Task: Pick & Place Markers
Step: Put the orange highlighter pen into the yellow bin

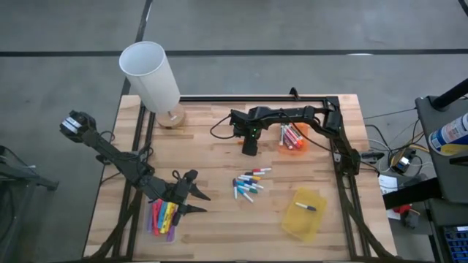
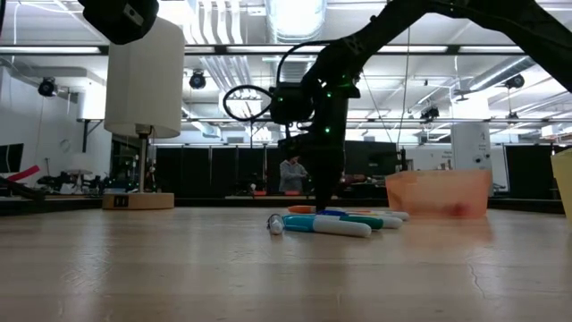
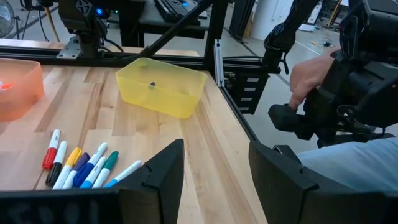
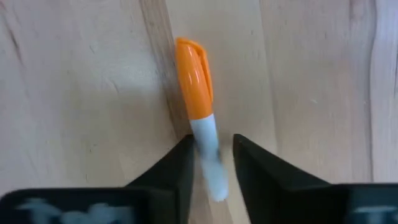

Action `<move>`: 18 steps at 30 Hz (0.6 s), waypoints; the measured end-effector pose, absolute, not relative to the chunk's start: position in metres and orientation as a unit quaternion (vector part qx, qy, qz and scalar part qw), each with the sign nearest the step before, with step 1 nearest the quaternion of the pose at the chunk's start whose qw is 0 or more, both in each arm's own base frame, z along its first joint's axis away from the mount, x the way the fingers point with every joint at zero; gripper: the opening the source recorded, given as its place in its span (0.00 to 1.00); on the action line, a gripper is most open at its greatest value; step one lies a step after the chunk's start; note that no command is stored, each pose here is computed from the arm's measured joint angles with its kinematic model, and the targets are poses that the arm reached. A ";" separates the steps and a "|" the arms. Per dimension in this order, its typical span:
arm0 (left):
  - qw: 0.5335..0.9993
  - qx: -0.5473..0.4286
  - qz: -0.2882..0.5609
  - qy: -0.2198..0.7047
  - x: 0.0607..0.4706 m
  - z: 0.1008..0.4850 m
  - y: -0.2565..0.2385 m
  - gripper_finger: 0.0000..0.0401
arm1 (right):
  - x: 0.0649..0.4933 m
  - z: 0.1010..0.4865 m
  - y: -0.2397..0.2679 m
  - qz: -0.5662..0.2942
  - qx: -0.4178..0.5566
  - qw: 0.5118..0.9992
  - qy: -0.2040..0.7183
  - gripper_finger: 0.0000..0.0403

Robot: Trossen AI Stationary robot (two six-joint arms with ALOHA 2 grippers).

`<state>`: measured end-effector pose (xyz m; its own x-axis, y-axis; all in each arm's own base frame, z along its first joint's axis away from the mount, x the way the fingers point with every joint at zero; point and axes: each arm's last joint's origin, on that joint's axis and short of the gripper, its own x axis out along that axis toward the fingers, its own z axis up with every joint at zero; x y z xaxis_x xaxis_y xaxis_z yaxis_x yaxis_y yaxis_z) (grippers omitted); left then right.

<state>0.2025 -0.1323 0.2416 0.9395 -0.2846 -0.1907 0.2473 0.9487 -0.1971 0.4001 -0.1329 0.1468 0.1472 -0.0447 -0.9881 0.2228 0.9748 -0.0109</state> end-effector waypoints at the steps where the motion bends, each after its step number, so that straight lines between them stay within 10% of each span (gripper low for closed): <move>1: 0.981 -0.085 -0.136 0.109 0.202 0.242 -0.132 0.43 | 0.400 0.147 -0.133 -0.089 0.070 0.754 0.647 0.21; 18: 0.981 -0.087 -0.135 0.110 0.202 0.241 -0.132 0.43 | 0.384 0.176 -0.113 -0.085 0.086 0.715 0.689 0.02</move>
<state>0.2024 -0.1322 0.2413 0.9394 -0.2845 -0.1914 0.2461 0.9481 -0.2013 0.3837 -0.1132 0.1760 0.0368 -0.0018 -0.9993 0.2401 0.9707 0.0071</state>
